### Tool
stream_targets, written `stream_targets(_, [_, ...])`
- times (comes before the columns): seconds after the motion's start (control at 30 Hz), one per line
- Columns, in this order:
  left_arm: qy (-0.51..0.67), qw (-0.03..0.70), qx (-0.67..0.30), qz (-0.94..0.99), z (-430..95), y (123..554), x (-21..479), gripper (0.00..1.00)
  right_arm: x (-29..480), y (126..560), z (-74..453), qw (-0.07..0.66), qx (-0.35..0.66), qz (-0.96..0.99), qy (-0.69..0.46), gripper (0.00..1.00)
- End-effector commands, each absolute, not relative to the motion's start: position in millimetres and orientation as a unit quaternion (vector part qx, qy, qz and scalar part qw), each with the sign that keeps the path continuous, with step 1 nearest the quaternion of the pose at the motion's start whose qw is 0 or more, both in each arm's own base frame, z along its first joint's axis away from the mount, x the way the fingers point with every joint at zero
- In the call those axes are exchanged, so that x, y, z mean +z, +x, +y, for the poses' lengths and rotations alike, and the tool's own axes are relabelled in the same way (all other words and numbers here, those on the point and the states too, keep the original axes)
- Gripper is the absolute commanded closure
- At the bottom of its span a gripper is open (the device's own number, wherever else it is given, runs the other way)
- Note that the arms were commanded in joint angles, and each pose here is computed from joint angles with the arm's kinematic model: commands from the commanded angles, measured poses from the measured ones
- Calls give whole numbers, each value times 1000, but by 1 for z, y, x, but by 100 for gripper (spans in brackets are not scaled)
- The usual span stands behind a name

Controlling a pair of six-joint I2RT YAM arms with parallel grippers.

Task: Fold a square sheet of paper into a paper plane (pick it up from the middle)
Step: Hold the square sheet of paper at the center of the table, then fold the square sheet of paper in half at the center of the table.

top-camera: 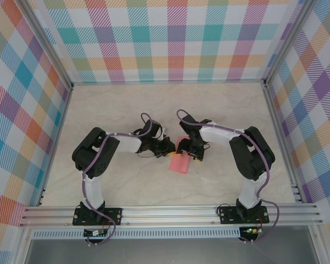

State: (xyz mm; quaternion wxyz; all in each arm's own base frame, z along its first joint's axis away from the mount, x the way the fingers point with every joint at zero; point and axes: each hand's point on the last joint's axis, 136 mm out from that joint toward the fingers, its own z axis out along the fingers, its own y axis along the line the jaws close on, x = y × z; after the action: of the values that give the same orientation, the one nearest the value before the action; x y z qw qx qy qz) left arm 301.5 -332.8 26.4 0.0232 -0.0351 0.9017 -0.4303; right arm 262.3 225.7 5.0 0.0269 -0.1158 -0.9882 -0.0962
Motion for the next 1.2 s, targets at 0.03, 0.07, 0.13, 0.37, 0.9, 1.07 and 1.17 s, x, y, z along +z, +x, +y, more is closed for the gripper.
stream_targets(0.03, [-15,2,-422,907,-341,291,19,93,-66,225,225,107,-80,-985,-106,26])
stream_targets(0.07, [-15,2,-417,909,-340,291,17,93,-65,224,226,107,-81,-985,-106,26])
stream_targets(0.13, [-19,0,-400,916,-335,289,12,93,-65,225,225,106,-80,-985,-106,26])
stream_targets(0.37, [-31,-16,-334,942,-312,279,-14,95,-36,239,236,70,-114,-985,-105,26])
stream_targets(0.9, [-47,-37,-284,957,-296,271,-40,98,80,275,255,-83,-251,-960,-95,46])
stream_targets(1.07, [-59,-39,-267,961,-291,270,-45,100,57,279,265,-61,-278,-953,-105,64])
stream_targets(1.17, [-65,-40,-253,964,-286,269,-46,100,45,278,268,-51,-298,-948,-104,72])
